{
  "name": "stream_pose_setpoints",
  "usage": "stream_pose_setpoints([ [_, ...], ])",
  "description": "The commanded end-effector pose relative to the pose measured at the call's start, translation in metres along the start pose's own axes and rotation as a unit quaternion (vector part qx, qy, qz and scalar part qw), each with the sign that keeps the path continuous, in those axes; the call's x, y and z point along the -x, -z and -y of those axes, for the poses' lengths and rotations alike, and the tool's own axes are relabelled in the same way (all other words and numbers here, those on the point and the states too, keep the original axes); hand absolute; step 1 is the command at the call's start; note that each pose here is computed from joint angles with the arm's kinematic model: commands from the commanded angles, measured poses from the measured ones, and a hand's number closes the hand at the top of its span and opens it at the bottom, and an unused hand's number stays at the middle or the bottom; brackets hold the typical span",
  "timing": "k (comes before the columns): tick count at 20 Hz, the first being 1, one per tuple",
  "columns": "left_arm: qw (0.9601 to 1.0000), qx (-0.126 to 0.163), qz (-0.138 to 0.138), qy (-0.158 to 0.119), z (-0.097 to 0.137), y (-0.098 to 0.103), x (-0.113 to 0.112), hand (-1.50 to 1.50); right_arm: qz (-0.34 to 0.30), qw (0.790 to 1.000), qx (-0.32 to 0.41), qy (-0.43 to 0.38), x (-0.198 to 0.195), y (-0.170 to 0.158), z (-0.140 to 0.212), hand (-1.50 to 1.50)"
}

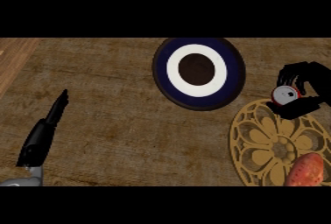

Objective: Pick the can from the placemat and place it in the plate

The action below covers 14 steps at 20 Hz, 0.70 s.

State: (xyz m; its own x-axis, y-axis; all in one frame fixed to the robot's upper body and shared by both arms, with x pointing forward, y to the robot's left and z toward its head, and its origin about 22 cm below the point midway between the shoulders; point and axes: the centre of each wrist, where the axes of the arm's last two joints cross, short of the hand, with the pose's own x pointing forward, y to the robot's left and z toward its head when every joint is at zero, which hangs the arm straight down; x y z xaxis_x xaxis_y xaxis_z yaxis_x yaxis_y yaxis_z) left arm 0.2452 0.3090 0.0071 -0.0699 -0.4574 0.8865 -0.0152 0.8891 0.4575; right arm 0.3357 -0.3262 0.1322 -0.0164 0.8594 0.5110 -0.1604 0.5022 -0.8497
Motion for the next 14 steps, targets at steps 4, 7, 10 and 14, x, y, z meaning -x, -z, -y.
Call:
stream_pose_setpoints([
  [4,1.0000,0.003,-0.005,0.002,-0.001,0.002,-0.001,0.00,0.118,0.986,0.118,-0.005,0.026,0.013,0.054,1.50],
  [7,1.0000,0.004,-0.006,0.004,-0.001,0.001,0.002,0.00,0.185,0.971,0.149,0.020,0.032,0.017,0.078,1.50],
  [10,0.9999,-0.002,-0.012,0.001,0.003,0.003,-0.001,0.00,0.279,0.945,0.163,0.062,0.025,0.030,0.078,1.50],
  [14,0.9998,-0.003,-0.014,0.011,-0.008,0.001,0.000,0.00,0.334,0.930,0.117,0.102,0.037,0.037,0.100,1.50],
])
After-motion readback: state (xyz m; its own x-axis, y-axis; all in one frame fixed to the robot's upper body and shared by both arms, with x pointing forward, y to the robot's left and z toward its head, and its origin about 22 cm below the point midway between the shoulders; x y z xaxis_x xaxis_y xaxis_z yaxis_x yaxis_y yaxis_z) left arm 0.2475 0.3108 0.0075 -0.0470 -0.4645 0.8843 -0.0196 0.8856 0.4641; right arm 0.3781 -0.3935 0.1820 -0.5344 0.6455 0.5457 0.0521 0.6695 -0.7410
